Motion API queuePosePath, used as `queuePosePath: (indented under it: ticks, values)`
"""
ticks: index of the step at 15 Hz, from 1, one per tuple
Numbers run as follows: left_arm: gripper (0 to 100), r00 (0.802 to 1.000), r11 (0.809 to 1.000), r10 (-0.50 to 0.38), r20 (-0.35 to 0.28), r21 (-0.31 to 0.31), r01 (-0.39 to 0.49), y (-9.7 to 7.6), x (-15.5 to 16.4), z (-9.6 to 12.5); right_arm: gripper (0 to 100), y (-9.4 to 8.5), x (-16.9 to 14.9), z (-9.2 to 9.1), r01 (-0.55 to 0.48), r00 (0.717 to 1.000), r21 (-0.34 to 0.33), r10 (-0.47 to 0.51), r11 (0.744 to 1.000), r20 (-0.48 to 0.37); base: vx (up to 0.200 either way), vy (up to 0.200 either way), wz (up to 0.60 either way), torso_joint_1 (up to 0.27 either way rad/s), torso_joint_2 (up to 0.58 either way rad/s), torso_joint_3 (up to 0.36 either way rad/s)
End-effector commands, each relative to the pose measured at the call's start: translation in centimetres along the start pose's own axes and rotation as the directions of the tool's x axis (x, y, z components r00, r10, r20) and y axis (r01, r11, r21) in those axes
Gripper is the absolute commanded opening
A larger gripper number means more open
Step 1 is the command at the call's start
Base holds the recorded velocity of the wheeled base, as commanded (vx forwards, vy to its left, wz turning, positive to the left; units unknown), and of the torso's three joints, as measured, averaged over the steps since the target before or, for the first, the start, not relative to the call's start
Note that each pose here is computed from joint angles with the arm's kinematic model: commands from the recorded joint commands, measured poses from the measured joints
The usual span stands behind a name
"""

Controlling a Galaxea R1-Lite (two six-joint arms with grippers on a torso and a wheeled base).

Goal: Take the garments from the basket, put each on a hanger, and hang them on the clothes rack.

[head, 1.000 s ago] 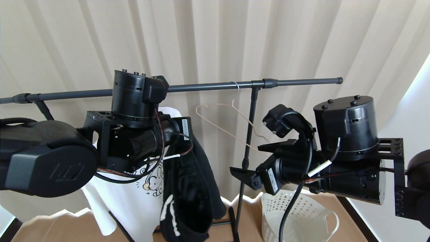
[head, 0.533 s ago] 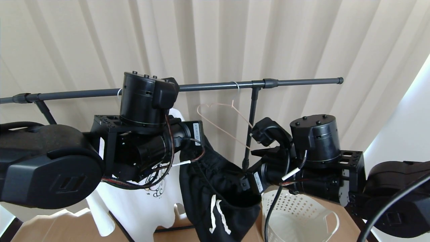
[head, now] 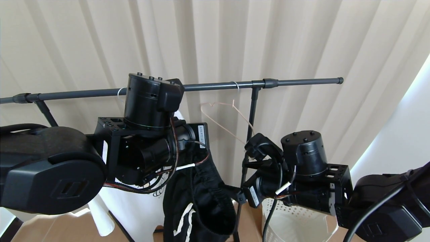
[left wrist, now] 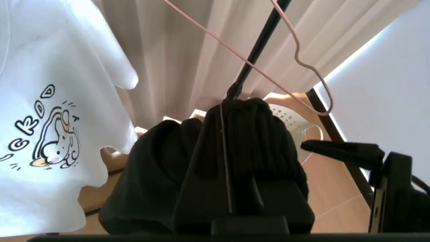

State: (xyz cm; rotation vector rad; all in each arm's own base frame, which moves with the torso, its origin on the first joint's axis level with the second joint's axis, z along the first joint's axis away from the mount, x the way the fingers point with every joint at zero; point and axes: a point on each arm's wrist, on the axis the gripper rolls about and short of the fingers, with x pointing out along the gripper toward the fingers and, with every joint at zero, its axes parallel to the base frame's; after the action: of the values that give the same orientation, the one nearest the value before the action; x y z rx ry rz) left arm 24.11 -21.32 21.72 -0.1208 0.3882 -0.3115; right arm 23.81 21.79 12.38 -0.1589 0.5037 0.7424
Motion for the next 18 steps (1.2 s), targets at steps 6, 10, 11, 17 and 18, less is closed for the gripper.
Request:
queuePosePath:
  ticks: [6,10,11,17,18]
  values:
    - [0,1.000,1.000,0.000,-0.001,0.000,0.000,0.0,-0.1,0.0,100,0.0,0.6,-1.4,-0.016,1.000,-0.025,0.015,1.000,-0.027,0.000,0.000,0.00,0.000,0.00,0.000]
    - [0,1.000,1.000,-0.001,0.016,-0.006,0.001,0.3,-0.7,0.4,100,-1.1,1.6,-2.0,0.012,0.998,-0.010,-0.013,1.000,-0.054,0.000,0.000,0.00,0.000,0.00,0.000]
    - [0,1.000,1.000,-0.003,0.023,-0.009,0.004,0.3,-1.0,0.6,100,-1.2,2.1,-2.1,0.017,0.998,-0.009,-0.017,1.000,-0.060,0.000,0.000,0.00,0.000,0.00,0.000]
    - [0,0.999,1.000,-0.013,0.038,-0.014,0.014,0.3,-1.6,1.0,100,-1.2,2.2,-2.1,0.015,0.998,-0.009,-0.016,1.000,-0.061,0.000,0.000,0.00,0.000,0.00,0.000]
    - [0,0.999,1.000,-0.015,0.042,-0.016,0.015,0.4,-1.7,1.1,100,-1.2,2.2,-2.0,0.015,0.998,-0.009,-0.016,1.000,-0.060,0.000,0.000,0.00,0.000,0.00,0.000]
